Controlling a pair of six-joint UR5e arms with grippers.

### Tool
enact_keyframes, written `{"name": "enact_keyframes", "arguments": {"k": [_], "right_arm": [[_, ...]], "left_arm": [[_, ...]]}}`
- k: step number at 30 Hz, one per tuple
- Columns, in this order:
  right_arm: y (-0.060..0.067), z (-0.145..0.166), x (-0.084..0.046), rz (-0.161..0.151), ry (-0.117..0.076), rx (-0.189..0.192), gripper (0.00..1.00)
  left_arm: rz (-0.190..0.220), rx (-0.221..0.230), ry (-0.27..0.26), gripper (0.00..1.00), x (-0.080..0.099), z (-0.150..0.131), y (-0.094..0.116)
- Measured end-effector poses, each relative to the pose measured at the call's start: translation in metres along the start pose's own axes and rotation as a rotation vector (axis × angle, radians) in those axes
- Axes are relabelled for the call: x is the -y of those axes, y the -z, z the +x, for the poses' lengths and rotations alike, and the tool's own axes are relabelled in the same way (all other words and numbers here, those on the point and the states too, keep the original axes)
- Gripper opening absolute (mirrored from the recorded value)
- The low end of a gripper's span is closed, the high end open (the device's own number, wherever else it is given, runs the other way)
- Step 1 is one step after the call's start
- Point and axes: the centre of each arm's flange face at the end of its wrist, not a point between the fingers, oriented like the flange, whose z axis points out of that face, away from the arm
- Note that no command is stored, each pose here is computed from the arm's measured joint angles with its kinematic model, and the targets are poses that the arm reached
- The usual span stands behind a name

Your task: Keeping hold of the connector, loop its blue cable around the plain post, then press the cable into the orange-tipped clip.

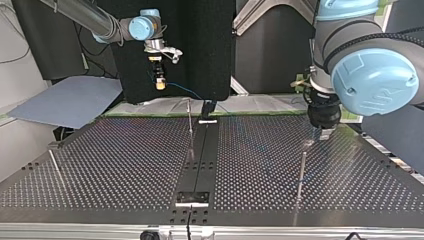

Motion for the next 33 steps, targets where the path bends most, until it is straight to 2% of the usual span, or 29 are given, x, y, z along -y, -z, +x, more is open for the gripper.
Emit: {"name": "enact_keyframes", "arguments": {"k": [6, 17, 27, 33], "right_arm": [[0.0, 0.0, 0.0, 0.0, -0.002, 0.0, 0.0], [0.0, 0.0, 0.001, 0.001, -0.002, 0.0, 0.0], [-0.001, 0.001, 0.003, 0.005, -0.002, -0.002, 0.0], [-0.003, 0.002, 0.003, 0.005, 0.001, 0.008, 0.0]], "left_arm": [[-0.032, 0.005, -0.001, 1.0, -0.002, 0.0, 0.002], [-0.031, 0.008, 0.001, 1.0, 0.001, 0.0, 0.006], [-0.017, 0.018, 0.006, 1.0, 0.005, 0.0, 0.012], [0.028, 0.044, -0.014, 1.0, 0.012, -0.002, 0.012]]}}
